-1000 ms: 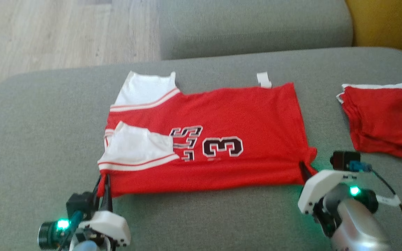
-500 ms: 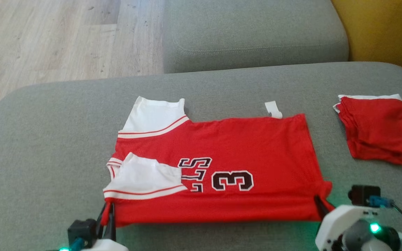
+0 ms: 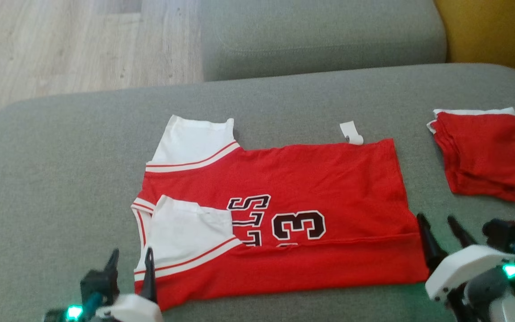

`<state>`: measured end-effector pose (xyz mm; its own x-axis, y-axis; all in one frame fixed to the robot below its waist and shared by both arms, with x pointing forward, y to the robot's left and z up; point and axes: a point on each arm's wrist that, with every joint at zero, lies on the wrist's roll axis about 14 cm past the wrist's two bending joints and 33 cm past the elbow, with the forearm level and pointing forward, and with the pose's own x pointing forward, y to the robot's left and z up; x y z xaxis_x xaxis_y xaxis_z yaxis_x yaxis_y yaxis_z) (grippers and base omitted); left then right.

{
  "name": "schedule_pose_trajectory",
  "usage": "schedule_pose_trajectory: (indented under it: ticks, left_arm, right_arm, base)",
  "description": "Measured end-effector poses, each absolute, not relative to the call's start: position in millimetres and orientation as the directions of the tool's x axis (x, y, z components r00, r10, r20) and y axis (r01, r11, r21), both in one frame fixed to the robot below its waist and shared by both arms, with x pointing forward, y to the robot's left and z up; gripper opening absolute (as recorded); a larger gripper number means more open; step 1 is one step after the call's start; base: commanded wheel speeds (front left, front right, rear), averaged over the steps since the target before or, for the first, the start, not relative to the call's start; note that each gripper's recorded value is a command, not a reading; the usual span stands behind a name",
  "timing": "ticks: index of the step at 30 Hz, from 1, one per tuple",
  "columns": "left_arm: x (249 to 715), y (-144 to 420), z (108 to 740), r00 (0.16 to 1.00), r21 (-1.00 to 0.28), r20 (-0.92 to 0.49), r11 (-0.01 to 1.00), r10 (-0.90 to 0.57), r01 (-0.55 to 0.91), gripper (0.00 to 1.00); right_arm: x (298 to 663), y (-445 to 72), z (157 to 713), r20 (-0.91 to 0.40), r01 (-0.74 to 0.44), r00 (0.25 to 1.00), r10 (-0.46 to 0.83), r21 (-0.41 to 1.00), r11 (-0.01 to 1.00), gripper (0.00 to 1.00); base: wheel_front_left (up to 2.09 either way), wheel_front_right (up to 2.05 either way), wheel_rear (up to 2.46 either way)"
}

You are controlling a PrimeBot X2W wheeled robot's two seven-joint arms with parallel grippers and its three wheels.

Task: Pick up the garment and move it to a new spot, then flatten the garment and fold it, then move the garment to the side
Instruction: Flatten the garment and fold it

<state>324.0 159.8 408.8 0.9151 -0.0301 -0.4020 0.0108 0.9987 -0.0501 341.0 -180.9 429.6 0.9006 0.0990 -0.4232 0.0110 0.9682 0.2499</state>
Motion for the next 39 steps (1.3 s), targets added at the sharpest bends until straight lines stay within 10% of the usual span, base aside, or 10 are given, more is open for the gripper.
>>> schedule_pose_trajectory:
  ticks: [13,26,39]
  left_arm:
    - [458,148,522,0.976,0.093,-0.077,0.973,-0.206,0.213,1.00]
    - [576,134,452,0.829,0.178,-0.473,0.889,-0.300,0.423,1.00]
    - [585,124,363,0.626,0.143,-0.743,0.859,-0.236,0.492,1.00]
  right_arm:
    - [422,-187,493,-0.173,-0.031,0.983,0.059,0.160,0.987,1.00]
    - [495,-184,497,-0.134,-0.071,0.988,0.080,0.066,0.995,1.00]
    - [500,-216,467,-0.198,-0.009,0.980,0.011,0.015,1.000,1.00]
  base:
    - [0.00,0.00,0.00]
    - [0.00,0.00,0.00]
    - [0.00,0.00,0.00]
